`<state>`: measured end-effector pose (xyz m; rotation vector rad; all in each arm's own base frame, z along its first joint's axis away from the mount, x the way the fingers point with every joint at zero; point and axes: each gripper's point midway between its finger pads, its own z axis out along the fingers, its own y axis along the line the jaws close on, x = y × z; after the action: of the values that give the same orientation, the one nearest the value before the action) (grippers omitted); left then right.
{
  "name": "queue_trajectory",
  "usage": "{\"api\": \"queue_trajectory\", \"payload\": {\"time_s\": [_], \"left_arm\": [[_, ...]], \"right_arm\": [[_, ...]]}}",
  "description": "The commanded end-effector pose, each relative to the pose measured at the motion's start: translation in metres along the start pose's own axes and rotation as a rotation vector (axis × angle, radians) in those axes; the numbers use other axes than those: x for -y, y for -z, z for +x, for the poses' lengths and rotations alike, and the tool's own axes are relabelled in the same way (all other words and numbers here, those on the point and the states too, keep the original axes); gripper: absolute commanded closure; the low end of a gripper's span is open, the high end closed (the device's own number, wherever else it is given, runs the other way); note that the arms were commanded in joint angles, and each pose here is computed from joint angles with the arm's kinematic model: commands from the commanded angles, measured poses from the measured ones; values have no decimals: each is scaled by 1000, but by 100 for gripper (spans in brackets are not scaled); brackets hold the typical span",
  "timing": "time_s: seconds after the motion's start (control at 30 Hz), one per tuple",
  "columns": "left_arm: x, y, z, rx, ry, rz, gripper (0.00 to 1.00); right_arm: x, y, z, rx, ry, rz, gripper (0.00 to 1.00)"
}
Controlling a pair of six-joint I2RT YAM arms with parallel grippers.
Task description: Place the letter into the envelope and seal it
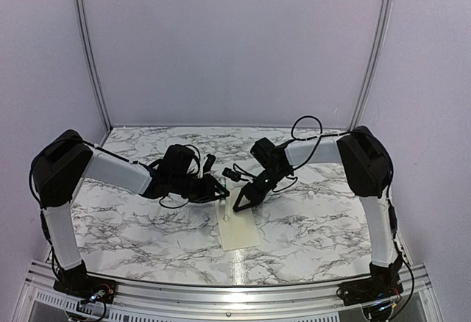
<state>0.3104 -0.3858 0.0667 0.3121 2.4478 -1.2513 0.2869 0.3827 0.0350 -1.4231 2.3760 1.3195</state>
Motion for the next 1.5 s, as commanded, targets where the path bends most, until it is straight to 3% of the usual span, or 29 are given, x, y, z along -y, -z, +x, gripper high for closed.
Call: {"api": "queue_trajectory", "payload": {"time_s": [0.0,0.2,0.33,0.5,0.6,0.67,0.7,0.83,1.0,1.13,1.47], "left_arm": [[31,21,-21,56,-58,43,100],[52,37,-36,68,-152,41,100],[67,51,-56,62,-259,-33,100],[104,78,-95,127,-393,-72,100],[135,94,-118,179,-447,-44,100],[157,105,-132,219,-468,-9,100],[166,110,-138,240,-476,6,100],[204,125,-149,320,-513,118,100],[235,137,-143,447,-545,315,100],[250,130,-126,470,-609,394,100],[278,123,-79,460,-698,607,97]], "right_arm": [[-19,57,-29,94,90,46,95],[-41,137,-47,199,171,168,79],[-57,207,-58,287,258,374,65],[-91,294,-73,474,379,678,56],[-109,323,-76,584,385,768,32],[-118,336,-79,652,355,782,5],[-123,338,-80,672,360,760,2],[-141,319,-85,691,414,583,2],[-150,283,-78,627,451,330,23],[-155,260,-66,620,434,178,30],[-188,213,-62,552,486,-90,39]]}}
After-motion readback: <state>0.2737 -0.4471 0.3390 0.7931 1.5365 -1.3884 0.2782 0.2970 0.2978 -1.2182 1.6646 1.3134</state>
